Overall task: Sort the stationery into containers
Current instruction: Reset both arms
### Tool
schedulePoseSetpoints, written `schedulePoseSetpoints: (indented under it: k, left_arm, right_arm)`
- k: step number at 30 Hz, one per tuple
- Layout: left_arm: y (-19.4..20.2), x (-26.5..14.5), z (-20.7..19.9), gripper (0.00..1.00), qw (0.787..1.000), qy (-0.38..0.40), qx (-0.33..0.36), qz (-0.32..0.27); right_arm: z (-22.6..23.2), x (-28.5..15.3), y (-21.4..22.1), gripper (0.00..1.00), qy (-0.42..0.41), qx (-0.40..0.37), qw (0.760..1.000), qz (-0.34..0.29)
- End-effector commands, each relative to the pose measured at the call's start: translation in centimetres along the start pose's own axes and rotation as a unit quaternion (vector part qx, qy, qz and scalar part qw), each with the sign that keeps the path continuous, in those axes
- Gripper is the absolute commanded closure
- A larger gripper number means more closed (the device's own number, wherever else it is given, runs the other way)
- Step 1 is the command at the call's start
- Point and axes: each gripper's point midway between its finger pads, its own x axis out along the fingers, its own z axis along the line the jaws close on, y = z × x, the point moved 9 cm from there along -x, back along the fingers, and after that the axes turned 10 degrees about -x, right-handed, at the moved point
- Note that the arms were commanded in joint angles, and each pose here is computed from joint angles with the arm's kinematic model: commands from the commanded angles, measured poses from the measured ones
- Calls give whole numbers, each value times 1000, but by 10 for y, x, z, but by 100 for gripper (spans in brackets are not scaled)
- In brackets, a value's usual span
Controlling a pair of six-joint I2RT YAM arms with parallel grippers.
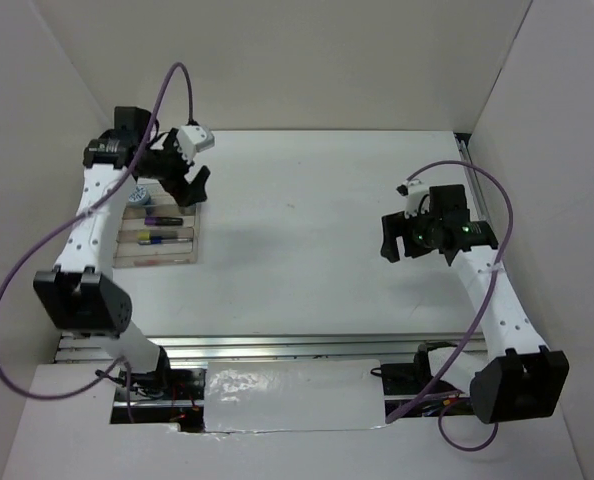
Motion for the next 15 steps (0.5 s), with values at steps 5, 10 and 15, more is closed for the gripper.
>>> schedulePoseSetpoints:
  k: [5, 10, 15]
  left_arm:
    - [22, -1, -81, 1, 976, -86, -175, -99]
    - [57, -20, -106, 1, 962, -140, -195, -130]
    - [78, -31, -117, 1, 956, -190, -182, -129]
  right_arm:
    - [-10, -51, -23, 0, 121, -4, 985, -126]
    - [-11, -54, -3, 0, 166, 10, 976, -139]
    - [-15, -48, 23, 0, 198, 17, 972, -128]
